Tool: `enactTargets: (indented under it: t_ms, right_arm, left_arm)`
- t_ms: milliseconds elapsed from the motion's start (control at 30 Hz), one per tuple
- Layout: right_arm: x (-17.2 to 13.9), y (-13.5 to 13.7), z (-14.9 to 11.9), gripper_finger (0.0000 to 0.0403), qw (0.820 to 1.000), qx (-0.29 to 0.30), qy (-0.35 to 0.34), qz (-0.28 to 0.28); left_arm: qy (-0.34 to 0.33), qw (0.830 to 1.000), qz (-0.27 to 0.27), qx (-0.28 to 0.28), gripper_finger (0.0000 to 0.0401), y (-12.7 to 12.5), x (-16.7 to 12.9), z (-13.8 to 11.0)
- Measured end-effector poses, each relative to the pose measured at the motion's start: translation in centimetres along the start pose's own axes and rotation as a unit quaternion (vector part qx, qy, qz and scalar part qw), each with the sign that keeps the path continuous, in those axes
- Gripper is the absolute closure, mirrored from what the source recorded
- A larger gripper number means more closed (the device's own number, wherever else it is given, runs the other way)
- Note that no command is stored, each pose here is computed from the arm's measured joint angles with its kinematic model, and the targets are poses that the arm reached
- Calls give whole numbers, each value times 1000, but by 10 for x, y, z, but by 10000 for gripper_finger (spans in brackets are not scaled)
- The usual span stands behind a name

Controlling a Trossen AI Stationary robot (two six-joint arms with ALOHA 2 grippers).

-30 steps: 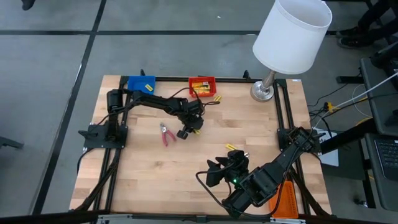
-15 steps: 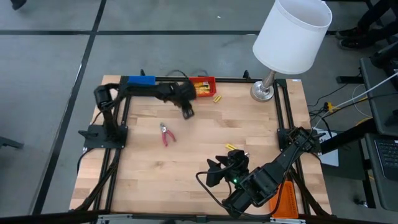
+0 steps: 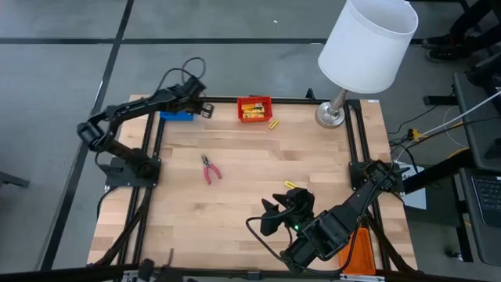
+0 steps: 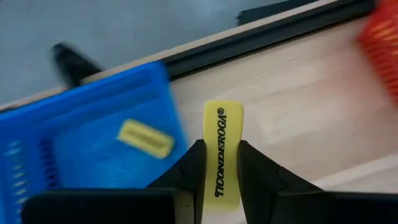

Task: Pick & Place School Supplies
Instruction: Put the yellow eraser into the blue bin

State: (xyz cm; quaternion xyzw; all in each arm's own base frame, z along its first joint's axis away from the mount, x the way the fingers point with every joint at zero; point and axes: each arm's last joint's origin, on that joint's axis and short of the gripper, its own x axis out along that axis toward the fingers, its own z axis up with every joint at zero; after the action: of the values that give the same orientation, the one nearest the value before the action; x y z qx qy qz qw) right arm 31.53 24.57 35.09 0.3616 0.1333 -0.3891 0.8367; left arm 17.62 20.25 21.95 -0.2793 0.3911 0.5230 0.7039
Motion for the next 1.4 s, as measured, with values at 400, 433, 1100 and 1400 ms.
enactTargets:
  t_ms: [400, 433, 1100, 1400]
  right_arm:
    - [-1, -1, 2, 193, 1000, 1, -5, -1]
    - [-1, -1, 2, 193, 1000, 1, -5, -1]
    - [6, -6, 6, 193, 999, -17, 26, -41]
    - [36, -10, 18, 193, 973, -157, 137, -104]
  left_arm:
    - [-5, 992, 34, -119, 331, 61, 16, -25]
    - [-19, 992, 27, -123, 324, 61, 16, -22]
    - [-111, 965, -233, -57, 235, 18, -41, -17]
    - [-178, 850, -475, 139, 240, -31, -139, -67]
